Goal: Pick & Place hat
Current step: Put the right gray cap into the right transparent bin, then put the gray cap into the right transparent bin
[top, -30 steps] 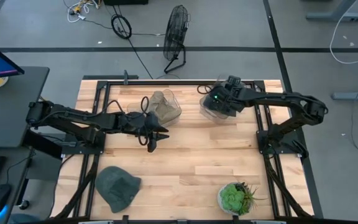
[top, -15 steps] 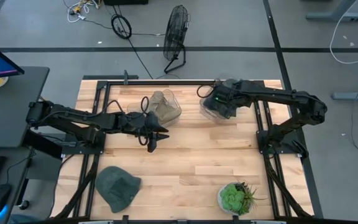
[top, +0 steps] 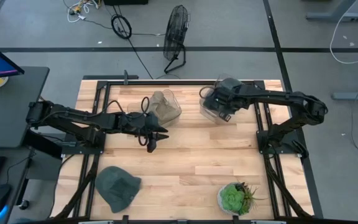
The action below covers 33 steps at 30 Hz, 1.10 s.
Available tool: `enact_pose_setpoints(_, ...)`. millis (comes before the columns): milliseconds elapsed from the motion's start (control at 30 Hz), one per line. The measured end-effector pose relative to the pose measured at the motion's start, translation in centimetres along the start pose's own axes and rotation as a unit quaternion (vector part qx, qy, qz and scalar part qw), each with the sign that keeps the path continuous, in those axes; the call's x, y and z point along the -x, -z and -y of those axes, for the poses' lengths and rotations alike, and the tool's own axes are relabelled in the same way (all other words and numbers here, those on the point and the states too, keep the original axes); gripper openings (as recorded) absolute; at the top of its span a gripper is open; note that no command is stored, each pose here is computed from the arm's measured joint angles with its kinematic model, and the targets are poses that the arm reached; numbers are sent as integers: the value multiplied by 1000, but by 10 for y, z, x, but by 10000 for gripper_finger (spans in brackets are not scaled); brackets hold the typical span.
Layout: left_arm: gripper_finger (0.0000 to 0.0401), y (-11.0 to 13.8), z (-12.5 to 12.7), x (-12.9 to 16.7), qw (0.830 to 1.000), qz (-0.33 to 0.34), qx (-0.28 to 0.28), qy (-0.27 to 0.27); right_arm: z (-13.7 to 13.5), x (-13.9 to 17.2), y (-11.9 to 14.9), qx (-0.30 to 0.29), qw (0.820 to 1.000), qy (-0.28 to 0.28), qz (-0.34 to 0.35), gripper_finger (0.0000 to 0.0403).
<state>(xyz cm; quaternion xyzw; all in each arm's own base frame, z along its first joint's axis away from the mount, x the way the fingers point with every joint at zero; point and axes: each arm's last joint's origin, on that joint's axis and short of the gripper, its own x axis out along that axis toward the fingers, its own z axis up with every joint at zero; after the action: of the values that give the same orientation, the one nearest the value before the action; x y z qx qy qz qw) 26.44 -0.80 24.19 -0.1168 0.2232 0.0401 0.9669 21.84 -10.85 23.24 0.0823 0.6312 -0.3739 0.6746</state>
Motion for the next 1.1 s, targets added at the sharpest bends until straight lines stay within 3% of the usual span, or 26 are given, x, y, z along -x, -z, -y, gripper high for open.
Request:
enact_pose_setpoints(300,130,0,0,0,1000,-1,-7,0,18,-28,-13,-30,993,-107,44,2)
enact_pose_setpoints(700,130,0,0,0,1000,-1,-6,0,18,-68,5,-46,991,-120,-21,2)
enact_pose_setpoints(867,130,0,0,0,1000,0,-2,0,23,-56,-1,-36,993,-111,-31,18)
enact_pose_setpoints(1100,130,1,4,1,998,-4,56,13,38,-12,-20,-26,993,-110,-29,47)
